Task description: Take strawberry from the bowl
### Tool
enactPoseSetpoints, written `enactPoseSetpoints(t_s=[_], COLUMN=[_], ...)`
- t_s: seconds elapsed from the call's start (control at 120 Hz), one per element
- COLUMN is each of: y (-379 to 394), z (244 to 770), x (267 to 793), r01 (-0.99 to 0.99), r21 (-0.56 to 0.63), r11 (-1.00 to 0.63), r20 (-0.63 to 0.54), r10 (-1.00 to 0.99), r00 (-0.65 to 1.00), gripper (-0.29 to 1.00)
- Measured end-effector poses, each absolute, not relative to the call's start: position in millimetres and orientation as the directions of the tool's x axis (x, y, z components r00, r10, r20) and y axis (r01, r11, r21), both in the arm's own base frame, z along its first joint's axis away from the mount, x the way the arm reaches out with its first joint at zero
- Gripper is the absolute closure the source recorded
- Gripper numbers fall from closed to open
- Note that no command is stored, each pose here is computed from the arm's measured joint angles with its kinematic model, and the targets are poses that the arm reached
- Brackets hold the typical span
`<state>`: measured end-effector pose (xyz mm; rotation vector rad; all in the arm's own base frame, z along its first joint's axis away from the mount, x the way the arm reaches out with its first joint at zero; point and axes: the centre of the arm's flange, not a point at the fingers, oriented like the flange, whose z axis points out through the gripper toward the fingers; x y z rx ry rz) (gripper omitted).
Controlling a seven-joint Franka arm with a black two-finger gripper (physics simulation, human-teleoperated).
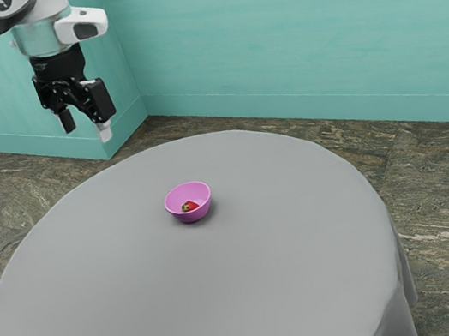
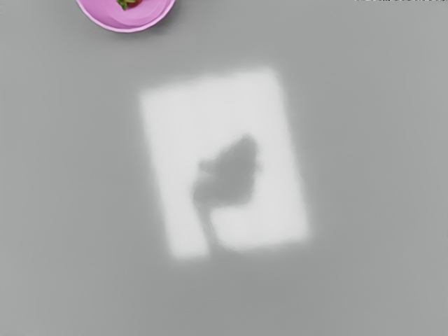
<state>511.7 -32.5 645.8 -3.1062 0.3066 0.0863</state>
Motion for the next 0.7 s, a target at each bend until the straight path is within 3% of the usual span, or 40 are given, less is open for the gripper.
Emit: enactPoseSetpoints(t_s=[0.292, 0.508, 0.7], y=[-41.7, -57.3, -64.0], z=[643.0, 591.8, 505.5], x=[509.8, 531.9, 572.1], r01=[-0.194, -0.252, -0.442], r21=[-0.018, 0.012, 0.039], r11=[-0.981, -0.968, -0.896], r20=[-0.063, -0.151, -0.18], r10=[-0.192, -0.251, -0.441], r00=[0.979, 0.956, 0.879], gripper=[0.0, 0.0, 0.0])
